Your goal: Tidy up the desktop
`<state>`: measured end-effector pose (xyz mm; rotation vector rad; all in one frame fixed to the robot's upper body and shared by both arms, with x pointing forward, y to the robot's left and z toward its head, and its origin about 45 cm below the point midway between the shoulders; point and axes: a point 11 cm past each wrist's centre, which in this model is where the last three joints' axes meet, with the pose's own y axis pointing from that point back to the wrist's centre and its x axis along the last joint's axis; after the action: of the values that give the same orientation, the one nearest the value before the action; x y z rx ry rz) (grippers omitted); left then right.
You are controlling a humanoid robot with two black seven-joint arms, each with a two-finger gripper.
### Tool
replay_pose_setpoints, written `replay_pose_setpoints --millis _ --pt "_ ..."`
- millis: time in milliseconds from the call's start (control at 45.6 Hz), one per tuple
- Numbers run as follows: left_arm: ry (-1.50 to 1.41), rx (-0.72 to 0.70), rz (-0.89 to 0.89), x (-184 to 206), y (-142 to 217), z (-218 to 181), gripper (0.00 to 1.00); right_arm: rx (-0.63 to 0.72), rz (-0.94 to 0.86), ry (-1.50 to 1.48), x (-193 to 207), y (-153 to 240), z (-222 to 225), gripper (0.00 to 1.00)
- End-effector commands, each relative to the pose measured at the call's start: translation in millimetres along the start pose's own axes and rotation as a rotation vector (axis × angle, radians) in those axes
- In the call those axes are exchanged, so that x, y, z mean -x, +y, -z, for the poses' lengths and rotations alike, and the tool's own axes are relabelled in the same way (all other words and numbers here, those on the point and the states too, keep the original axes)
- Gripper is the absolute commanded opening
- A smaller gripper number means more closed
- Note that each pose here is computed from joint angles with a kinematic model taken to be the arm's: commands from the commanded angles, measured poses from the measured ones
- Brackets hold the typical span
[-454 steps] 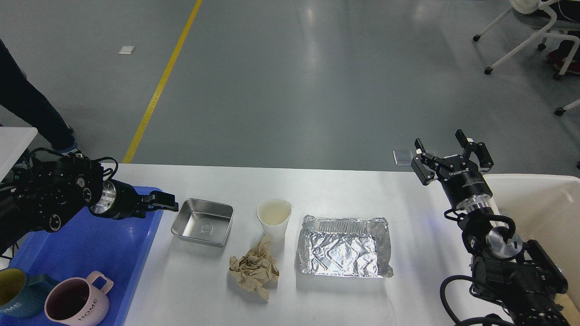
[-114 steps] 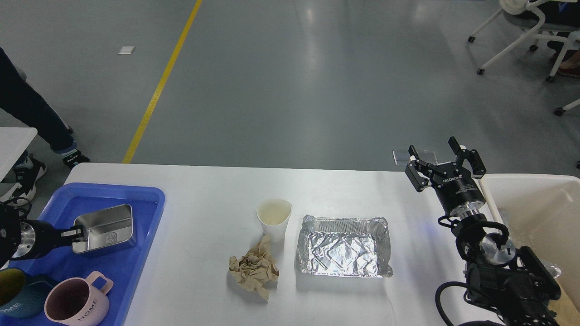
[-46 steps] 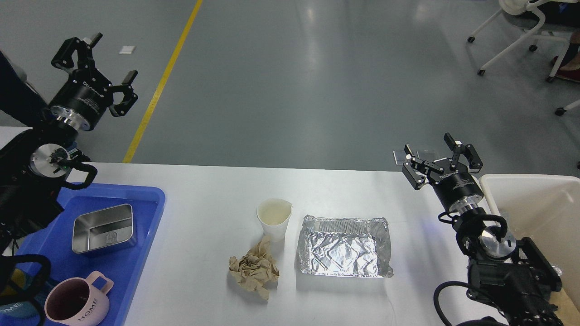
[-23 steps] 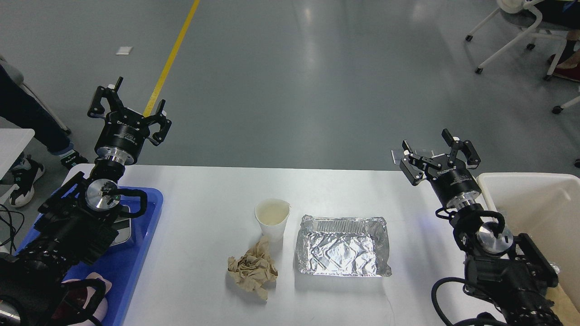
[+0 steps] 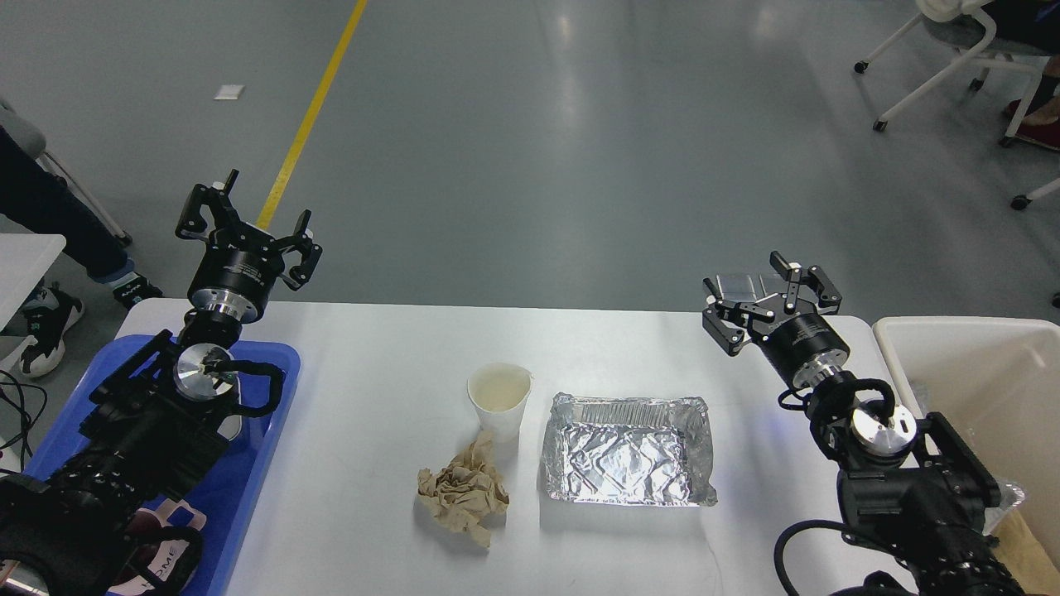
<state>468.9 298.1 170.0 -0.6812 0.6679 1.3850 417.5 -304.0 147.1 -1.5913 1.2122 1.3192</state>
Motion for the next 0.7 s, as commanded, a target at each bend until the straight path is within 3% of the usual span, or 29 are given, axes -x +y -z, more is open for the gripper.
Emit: replay_pose_setpoints --millis 0,175,461,680 --pt "-0.012 -0.025 -0.013 3.4 -0.8 11.5 0.97 0.053 -0.045 0.129 -2.3 5.5 11.1 1.0" --pt "-0.034 -0.016 -0.025 4.3 -4.8 3.9 0.97 0.15 -0.118 0.298 -8.5 11.4 18.5 1.0" --pt "-0.057 0.018 -0.043 -6.6 -1.6 -12.6 0.97 0.157 -0.165 0.389 -7.7 17.5 39.5 1.0" --pt "-0.081 0.038 -0.042 -15.9 2.1 -30.3 0.97 0.265 -0.322 0.766 -15.1 29.4 58.6 1.0"
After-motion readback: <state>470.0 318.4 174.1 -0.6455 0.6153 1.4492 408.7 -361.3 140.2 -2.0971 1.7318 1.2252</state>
